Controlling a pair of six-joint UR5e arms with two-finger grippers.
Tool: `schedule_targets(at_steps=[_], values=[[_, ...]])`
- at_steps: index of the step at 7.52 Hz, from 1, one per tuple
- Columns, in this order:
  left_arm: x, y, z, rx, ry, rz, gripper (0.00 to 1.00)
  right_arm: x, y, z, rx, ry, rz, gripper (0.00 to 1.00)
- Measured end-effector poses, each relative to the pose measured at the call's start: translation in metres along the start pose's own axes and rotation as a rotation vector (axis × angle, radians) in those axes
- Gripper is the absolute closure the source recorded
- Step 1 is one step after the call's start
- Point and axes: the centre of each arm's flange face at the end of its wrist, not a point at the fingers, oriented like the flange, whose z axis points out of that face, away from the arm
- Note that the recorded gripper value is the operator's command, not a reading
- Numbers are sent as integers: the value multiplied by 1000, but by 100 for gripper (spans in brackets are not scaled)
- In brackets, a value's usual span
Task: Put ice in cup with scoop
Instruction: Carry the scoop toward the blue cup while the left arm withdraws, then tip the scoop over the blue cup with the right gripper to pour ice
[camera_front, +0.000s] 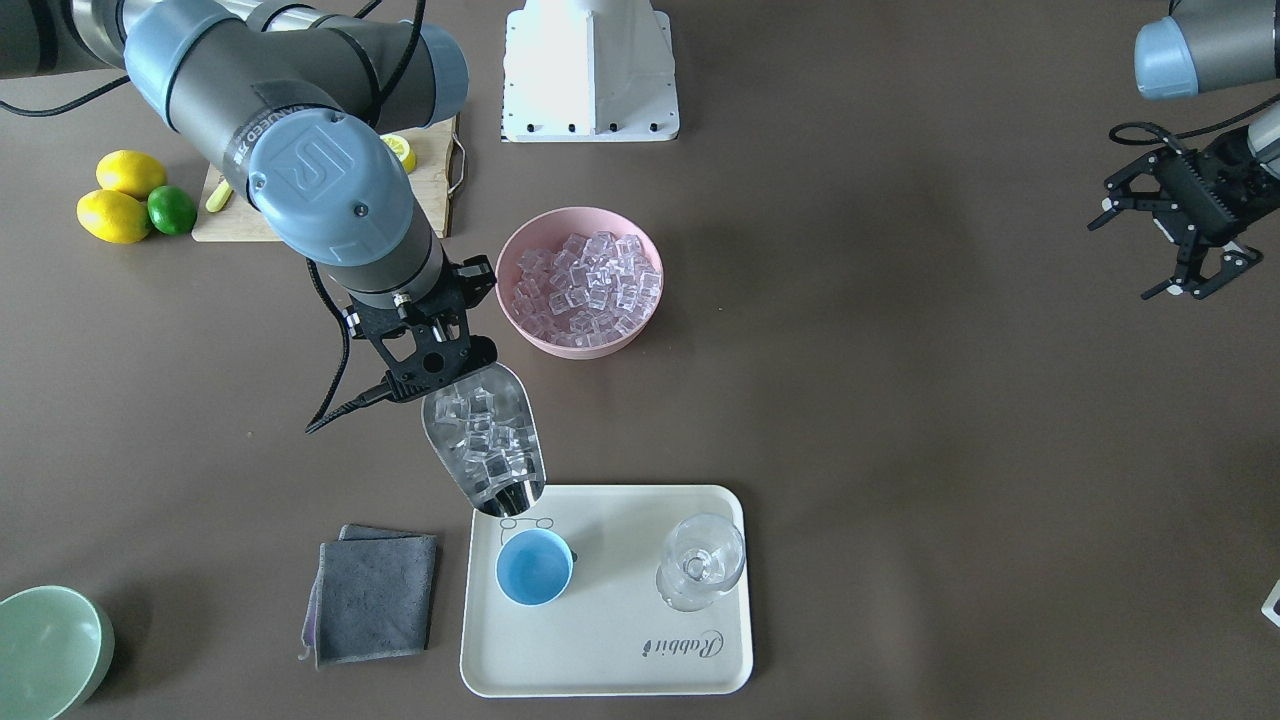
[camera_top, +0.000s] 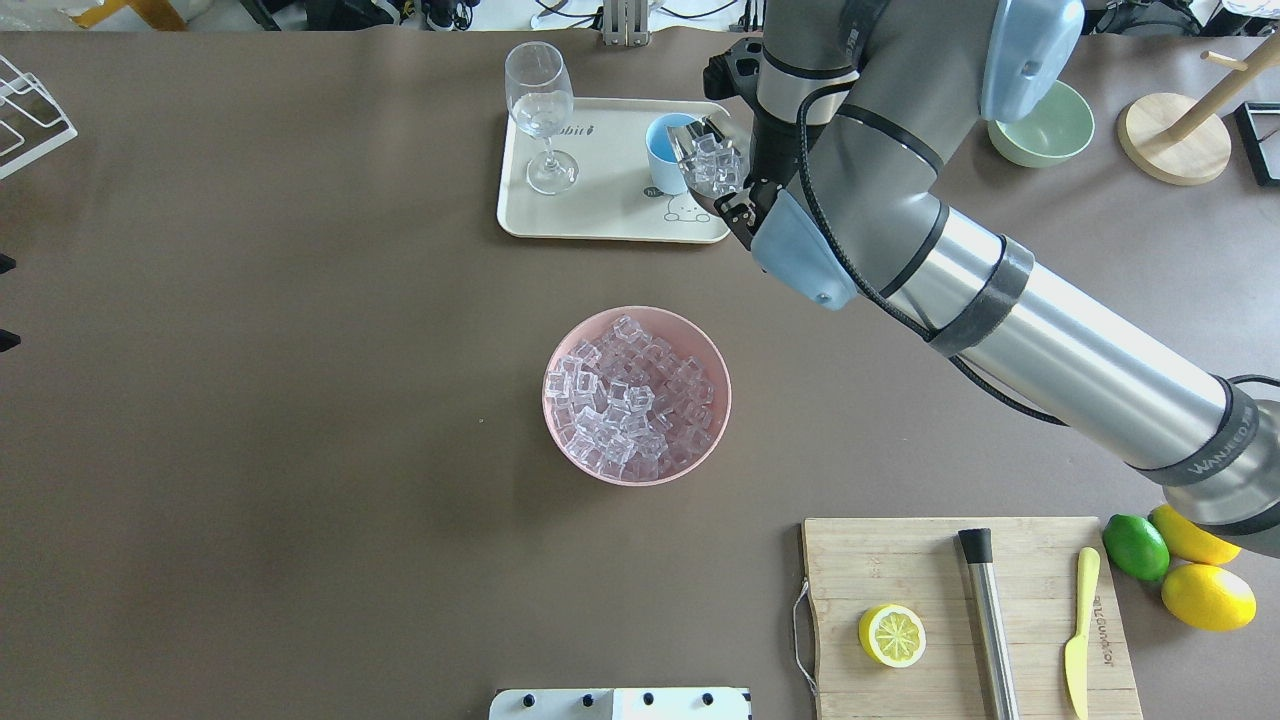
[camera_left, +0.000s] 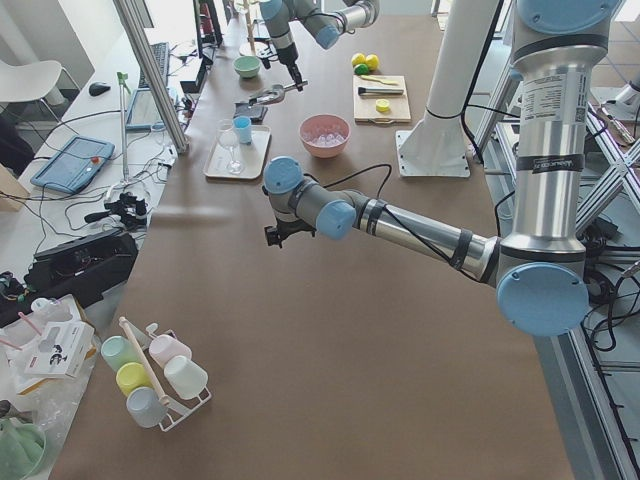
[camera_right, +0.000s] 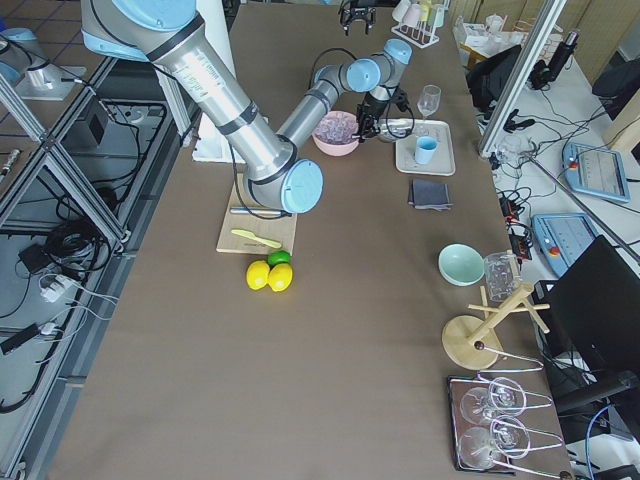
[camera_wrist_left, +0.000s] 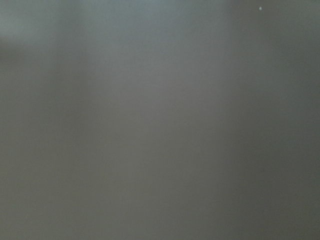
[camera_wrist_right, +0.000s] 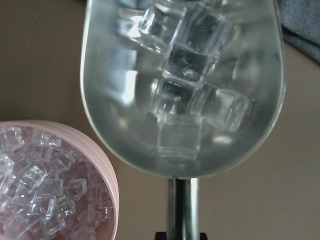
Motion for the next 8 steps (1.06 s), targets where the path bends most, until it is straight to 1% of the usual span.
schedule_targets(at_steps=[1, 2, 3, 4, 5, 6, 8], values=[[-19, 37, -12, -11, -7, -100, 2, 1, -20, -17, -19, 15, 7, 100], [-39, 74, -35, -43, -12, -266, 2, 4, -41, -32, -41, 28, 13, 100], [-54, 103, -61, -82, -11, -443, 2, 9, -58, -40, -69, 41, 21, 100], [-65, 132, -91, -112, -54, -561, 2, 15, -72, -45, -104, 51, 33, 100], [-70, 160, -113, -131, -94, -642, 2, 18, -83, -49, -147, 59, 43, 100], [-76, 188, -127, -132, -118, -709, 2, 16, -91, -54, -188, 64, 56, 100], [-84, 231, -135, -128, -125, -807, 2, 10, -96, -61, -246, 58, 82, 100]])
